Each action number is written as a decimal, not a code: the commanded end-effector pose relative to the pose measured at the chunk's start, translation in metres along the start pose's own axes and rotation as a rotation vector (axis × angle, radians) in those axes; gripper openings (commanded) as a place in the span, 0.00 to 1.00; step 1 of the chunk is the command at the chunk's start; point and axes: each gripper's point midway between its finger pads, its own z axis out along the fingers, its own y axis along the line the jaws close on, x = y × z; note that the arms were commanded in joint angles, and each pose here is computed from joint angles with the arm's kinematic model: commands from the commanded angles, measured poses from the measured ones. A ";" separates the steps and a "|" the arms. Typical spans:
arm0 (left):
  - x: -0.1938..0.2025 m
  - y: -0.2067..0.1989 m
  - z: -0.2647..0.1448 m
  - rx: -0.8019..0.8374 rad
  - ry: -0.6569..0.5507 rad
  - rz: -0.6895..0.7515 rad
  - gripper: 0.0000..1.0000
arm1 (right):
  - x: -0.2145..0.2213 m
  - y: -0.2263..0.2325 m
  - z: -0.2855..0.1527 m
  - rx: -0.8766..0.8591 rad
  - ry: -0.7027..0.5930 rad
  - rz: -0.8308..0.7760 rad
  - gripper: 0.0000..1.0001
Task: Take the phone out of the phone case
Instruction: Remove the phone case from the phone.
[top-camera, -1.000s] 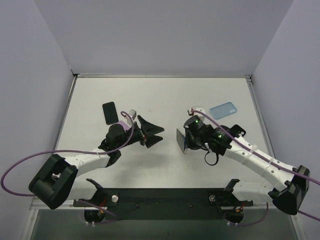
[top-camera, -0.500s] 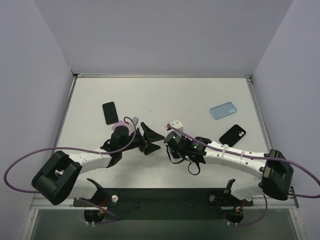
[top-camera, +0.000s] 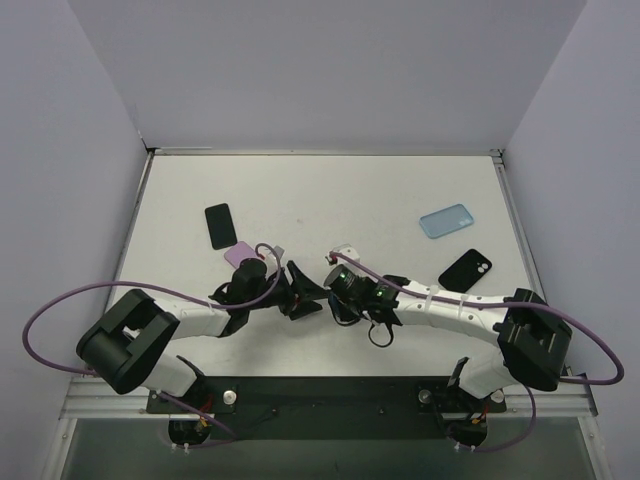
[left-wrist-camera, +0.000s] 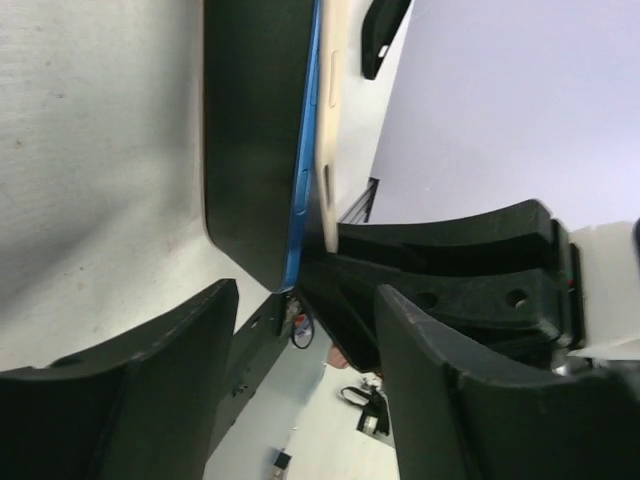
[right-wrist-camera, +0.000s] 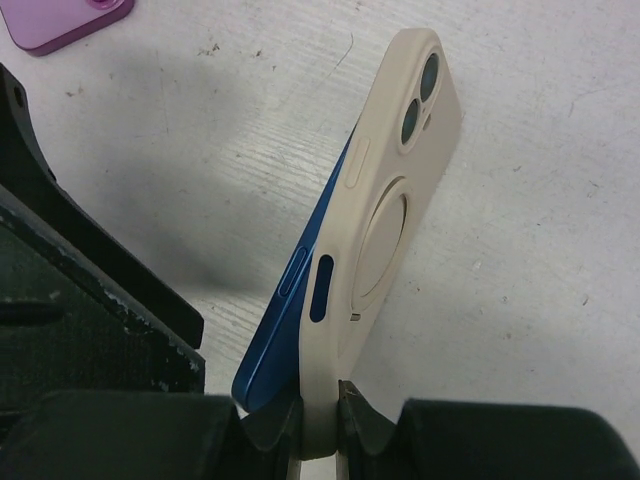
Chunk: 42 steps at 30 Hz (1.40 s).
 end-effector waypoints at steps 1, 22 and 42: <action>0.005 0.002 0.004 -0.030 0.013 0.108 0.62 | -0.001 0.008 0.000 -0.058 0.012 0.055 0.00; -0.007 0.017 0.033 -0.285 -0.029 0.322 0.55 | -0.011 0.020 -0.002 -0.109 0.021 0.058 0.00; -0.015 0.067 0.034 -0.685 -0.089 0.467 0.37 | -0.030 0.034 -0.021 -0.184 -0.020 0.123 0.00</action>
